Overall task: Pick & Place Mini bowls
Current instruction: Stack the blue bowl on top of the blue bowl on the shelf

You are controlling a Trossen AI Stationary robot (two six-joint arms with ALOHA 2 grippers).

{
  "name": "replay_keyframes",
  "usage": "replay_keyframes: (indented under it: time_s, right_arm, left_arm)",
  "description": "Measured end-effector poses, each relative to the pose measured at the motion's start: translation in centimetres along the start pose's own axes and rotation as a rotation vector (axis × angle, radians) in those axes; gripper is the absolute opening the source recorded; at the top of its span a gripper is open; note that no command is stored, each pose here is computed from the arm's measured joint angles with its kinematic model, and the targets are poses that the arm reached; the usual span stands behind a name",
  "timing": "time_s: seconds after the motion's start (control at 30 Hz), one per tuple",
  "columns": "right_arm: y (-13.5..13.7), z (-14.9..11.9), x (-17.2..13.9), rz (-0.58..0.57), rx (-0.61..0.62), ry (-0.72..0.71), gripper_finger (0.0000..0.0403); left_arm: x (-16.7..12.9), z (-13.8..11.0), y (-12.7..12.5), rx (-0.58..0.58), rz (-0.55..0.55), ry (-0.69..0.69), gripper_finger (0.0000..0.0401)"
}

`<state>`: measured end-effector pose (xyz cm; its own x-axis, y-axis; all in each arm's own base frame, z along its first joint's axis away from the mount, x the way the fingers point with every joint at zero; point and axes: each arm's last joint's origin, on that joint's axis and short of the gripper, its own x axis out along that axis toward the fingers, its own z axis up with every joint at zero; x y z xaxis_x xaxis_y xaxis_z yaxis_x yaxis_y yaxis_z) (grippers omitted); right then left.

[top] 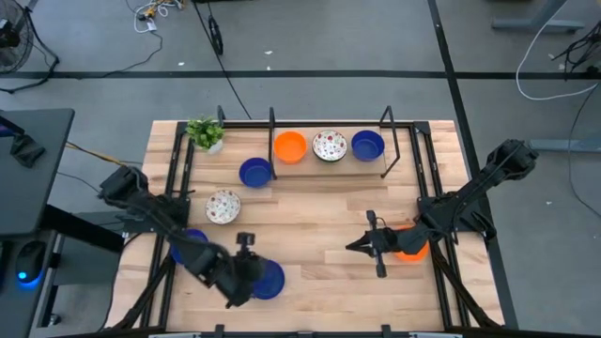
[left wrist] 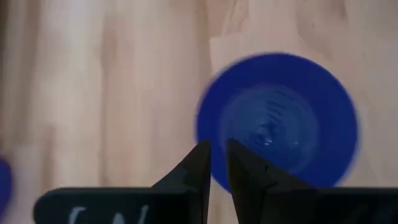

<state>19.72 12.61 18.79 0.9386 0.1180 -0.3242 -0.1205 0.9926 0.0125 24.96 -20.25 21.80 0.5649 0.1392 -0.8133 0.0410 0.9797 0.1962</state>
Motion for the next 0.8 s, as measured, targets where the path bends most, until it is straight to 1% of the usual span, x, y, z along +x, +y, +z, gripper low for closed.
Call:
replay_keyframes:
  time_s: [0.13, 0.3, 0.4, 0.5, 0.6, 0.7, 0.8]
  right_arm:
    - [-0.6, 0.4, 0.5, -0.008, -0.019, -0.03, 0.0006]
    - [-1.4, 0.1, 1.4, -0.024, -0.029, -0.018, 0.0006]
    - [-1.7, -0.3, 1.9, -0.031, -0.032, 0.007, 0.0006]
    - [-2.0, -0.8, 2.4, -0.044, -0.037, 0.035, 0.0006]
    - [-2.1, -1.2, 2.8, -0.054, -0.039, 0.048, 0.0006]
    - [-2.3, -1.2, 2.9, -0.063, -0.041, 0.052, 0.0006]
    - [-2.6, -1.2, 3.0, -0.073, -0.04, 0.05, 0.0006]
  left_arm:
    - [-0.6, -1.5, -1.7, -0.076, -0.033, -0.007, 0.0048]
    - [-0.7, -3.2, -2.7, -0.15, -0.045, 0.009, 0.0048]
    - [-0.7, -3.9, -3.4, -0.125, -0.071, -0.008, 0.0056]
    - [-0.6, -4.1, -4.3, -0.113, -0.137, -0.079, 0.0088]
    - [-0.4, -3.7, -5.1, -0.127, -0.209, -0.153, 0.0135]
    - [0.2, -3.4, -5.5, -0.1, -0.25, -0.168, 0.0185]
    - [1.0, -3.3, -5.5, -0.074, -0.243, -0.154, 0.0218]
